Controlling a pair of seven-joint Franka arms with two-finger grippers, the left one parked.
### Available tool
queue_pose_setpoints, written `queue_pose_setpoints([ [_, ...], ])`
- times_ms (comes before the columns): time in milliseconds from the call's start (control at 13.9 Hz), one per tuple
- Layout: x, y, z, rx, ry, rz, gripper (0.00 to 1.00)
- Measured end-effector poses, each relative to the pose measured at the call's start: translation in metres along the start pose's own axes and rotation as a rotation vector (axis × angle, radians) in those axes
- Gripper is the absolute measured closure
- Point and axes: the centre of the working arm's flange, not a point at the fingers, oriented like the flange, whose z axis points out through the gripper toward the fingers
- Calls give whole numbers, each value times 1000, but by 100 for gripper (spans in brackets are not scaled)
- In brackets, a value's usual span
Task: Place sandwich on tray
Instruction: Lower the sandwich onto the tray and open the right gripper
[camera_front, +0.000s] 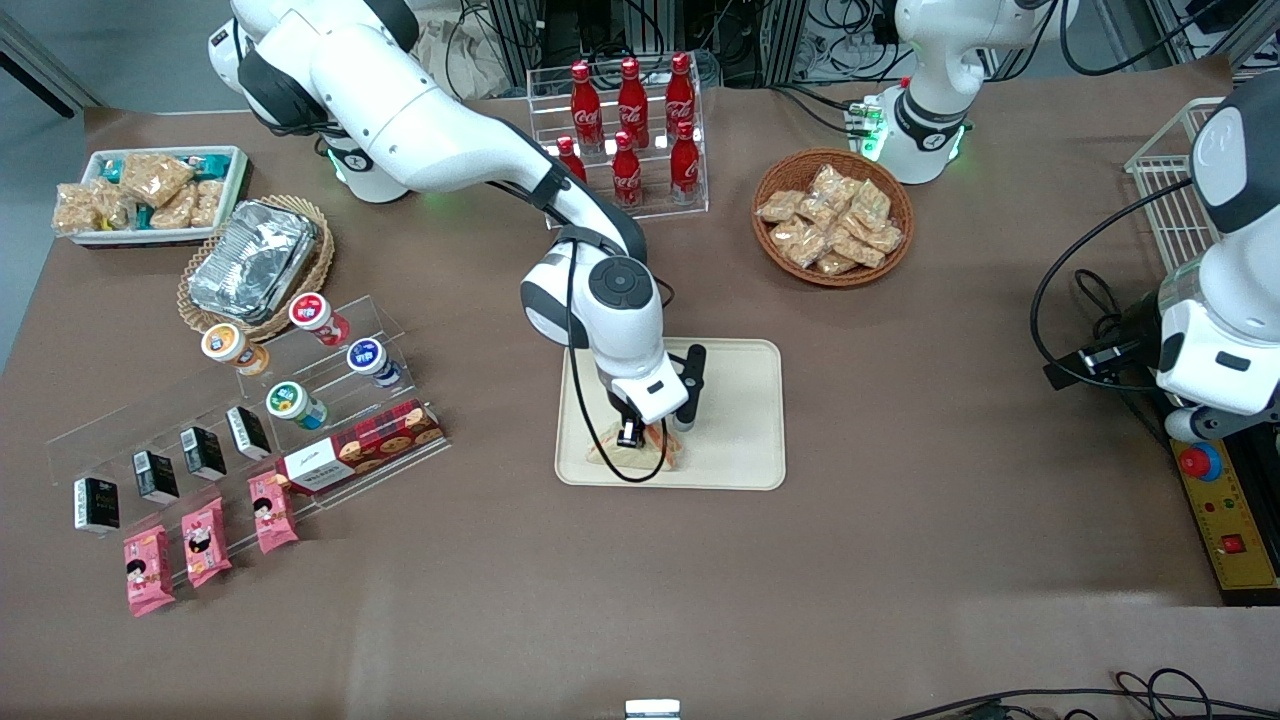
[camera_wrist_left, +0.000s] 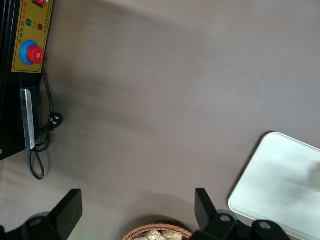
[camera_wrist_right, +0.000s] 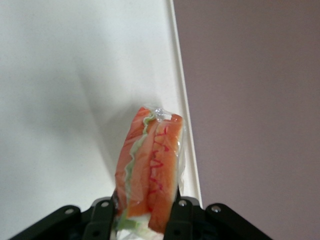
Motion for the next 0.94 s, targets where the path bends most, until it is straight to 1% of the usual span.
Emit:
queue_pose_setpoints([
  [72,1,-1,4,0,6,-1,62],
  [144,2,-2,6,-2,16,-2,56],
  [216,2,-2,6,-5,22,-3,52],
  [288,3,-1,6,-6,25,-3,52],
  [360,3,-2,6,-6,26,-3,48],
  [432,3,-1,6,-7,27,-2,48],
  [504,3,0,5,-8,30,-1,43],
  [791,3,11,-9,-21,47,16,6],
  [863,2,15,-17,-12,44,31,0],
  [935,-3,19,-27,8,29,55,0],
])
